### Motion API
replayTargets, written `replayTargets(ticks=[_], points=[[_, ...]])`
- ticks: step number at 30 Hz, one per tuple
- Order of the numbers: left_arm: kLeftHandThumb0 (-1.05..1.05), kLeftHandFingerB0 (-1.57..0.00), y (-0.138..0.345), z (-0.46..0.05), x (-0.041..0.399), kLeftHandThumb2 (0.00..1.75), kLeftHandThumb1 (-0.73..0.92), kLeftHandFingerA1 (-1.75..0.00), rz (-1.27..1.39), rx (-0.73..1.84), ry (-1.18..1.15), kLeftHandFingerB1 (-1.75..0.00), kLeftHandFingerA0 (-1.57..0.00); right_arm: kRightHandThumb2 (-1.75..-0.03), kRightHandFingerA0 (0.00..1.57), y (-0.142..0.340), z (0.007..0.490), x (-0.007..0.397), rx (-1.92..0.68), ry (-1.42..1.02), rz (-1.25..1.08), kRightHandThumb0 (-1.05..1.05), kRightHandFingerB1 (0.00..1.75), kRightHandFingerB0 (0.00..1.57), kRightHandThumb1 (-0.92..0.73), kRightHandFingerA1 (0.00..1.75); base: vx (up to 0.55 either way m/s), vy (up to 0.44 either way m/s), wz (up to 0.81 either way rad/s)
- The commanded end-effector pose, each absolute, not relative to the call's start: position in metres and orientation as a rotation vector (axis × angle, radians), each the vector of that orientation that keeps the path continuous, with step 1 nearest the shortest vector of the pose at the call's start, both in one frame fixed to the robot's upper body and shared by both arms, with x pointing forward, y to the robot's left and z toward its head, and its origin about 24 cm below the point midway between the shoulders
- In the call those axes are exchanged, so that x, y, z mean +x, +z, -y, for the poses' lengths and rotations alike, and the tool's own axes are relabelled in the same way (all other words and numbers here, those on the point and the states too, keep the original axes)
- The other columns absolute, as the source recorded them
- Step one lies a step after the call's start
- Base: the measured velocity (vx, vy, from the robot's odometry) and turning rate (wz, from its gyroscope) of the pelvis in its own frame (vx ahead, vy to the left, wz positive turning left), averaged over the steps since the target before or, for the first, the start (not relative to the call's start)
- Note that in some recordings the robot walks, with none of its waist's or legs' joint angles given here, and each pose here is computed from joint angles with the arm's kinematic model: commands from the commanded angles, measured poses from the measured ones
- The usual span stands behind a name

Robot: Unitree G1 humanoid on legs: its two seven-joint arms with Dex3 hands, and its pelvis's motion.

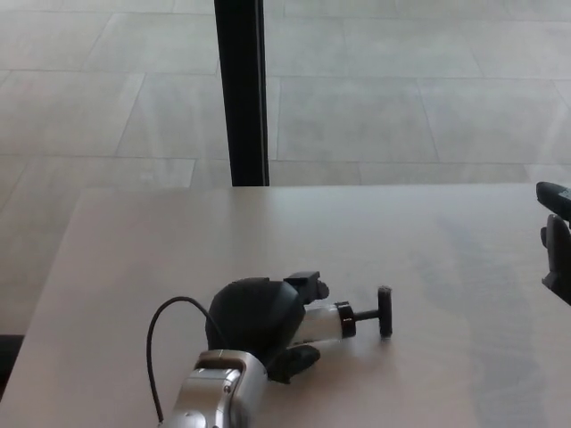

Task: The robot uses its left hand to lift the air pump kept on the middle of the desk and use the right hand to compress the handle

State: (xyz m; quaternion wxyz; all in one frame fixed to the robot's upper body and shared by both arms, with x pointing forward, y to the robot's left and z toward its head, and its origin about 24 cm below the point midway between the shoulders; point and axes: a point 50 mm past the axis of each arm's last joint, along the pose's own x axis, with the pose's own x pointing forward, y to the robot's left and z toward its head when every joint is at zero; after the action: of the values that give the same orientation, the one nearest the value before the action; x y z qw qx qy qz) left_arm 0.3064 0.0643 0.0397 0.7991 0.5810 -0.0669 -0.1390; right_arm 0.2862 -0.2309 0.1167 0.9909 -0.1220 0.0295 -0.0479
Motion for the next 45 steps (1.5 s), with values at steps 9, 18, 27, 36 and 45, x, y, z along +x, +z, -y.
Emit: replayTargets(ticks=[9, 18, 27, 36, 45], points=[[-0.94, -0.1, 0.029, -0.082, 0.307, 1.01, 0.56, -0.39, -0.273, 1.342, -0.593, -0.11, -0.03, -0.77, 0.16, 0.118, 0.242, 0.285, -0.241, -0.167, -0.036, -0.77, 0.39, 0.24, -0.92, 0.56, 0.0, 0.0, 0.0], [-0.79, -0.09, 0.079, -0.128, 0.316, 0.94, 0.56, -0.47, -0.09, 0.906, -0.429, -0.32, -0.04, -0.77, 0.22, 0.122, 0.261, 0.28, -0.272, -0.186, -0.036, -0.79, 0.36, 0.22, -0.92, 0.53, 0.0, 0.0, 0.0], [-0.6, -0.01, 0.177, -0.293, 0.297, 1.01, 0.63, -0.47, 0.233, 0.018, 0.087, -0.36, 0.0, -0.72, 0.23, 0.151, 0.351, 0.247, -0.236, -0.329, -0.009, -0.82, 0.3, 0.21, -0.92, 0.51, 0.0, 0.0, 0.0], [-0.62, -0.14, 0.178, -0.428, 0.199, 0.64, 0.84, -0.45, 0.334, -0.249, 0.545, -0.3, -0.2, -1.1, 0.21, 0.168, 0.436, 0.179, -0.273, -0.637, -0.02, -0.79, 0.42, 0.1, -0.74, 0.57, 0.0, 0.0, 0.0], [-0.59, -0.17, 0.107, -0.502, 0.047, 0.64, 0.85, -0.53, 0.145, -0.32, 1.018, -0.37, -0.21, -0.74, 0.34, 0.179, 0.507, 0.083, -0.374, -0.982, -0.124, -0.79, 0.3, 0.18, -0.92, 0.52, 0.0, 0.0, 0.0]])
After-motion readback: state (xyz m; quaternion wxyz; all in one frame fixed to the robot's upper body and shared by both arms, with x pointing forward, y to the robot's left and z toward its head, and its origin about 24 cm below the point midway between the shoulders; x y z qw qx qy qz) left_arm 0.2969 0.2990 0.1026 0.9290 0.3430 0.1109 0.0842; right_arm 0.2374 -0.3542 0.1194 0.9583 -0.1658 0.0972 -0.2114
